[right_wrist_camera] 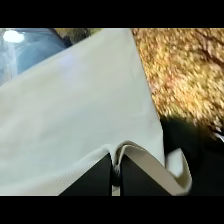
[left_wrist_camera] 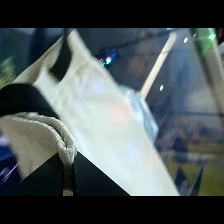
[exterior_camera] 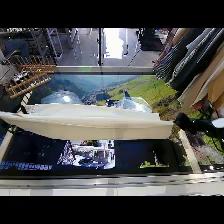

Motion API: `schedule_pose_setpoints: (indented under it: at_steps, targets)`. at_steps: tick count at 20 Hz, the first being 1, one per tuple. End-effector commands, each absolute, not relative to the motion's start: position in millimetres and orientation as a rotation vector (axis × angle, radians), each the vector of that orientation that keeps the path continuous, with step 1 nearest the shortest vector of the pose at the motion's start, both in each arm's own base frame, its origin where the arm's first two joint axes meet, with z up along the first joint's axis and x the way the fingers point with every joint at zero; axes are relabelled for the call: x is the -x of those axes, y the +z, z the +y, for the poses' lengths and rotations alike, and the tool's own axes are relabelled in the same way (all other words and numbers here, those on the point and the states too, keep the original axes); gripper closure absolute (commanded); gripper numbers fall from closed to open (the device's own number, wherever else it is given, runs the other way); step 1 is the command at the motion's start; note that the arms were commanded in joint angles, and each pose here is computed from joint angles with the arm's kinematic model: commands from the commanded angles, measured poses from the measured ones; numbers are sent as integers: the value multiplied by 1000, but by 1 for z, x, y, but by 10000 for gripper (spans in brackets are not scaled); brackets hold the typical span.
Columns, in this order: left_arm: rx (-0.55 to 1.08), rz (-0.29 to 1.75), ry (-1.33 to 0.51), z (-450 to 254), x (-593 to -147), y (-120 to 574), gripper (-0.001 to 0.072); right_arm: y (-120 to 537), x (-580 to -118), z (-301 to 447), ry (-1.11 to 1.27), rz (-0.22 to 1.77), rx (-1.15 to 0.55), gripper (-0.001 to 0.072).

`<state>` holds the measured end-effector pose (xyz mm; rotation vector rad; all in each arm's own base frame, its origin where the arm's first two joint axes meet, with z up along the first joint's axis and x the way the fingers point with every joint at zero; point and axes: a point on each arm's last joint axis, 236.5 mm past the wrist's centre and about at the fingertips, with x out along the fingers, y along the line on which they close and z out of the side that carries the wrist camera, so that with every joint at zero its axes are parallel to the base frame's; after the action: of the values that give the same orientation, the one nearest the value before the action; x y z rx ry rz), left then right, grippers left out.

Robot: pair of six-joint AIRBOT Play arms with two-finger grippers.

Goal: Fold the clothes and pants, and hang the long-sleeved shirts on hangers.

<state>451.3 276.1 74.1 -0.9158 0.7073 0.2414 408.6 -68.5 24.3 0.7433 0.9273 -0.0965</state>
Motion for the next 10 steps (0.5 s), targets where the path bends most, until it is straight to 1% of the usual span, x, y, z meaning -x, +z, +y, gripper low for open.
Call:
schedule_pose_setpoints:
  at_steps: [1, 4, 5, 6, 7, 8, 9, 10]
  targets:
    - [988, 558, 253, 264, -537, 68, 700, -16, -491, -71, -137, 924, -765, 697]
    - [1127, 440, 271, 254, -590, 35, 699, -59, -539, -69, -153, 959, -815, 696]
    - [1163, 420, 290, 252, -600, 20, 697, -71, -550, -66, -146, 972, -819, 694]
    - [1176, 425, 302, 249, -606, 4, 679, -81, -555, -62, -135, 992, -829, 686]
    - [1181, 448, 303, 242, -609, -10, 609, -89, -553, -56, -120, 1029, -834, 448]
    - [1191, 482, 288, 235, -607, -18, 481, -92, -545, -50, -84, 1076, -800, 114]
    - [1181, 526, 255, 227, -603, -21, 195, -93, -532, -46, -41, 1134, -752, 76]
    - [1150, 564, 213, 224, -596, -19, 132, -95, -514, -41, -2, 1211, -731, 80]
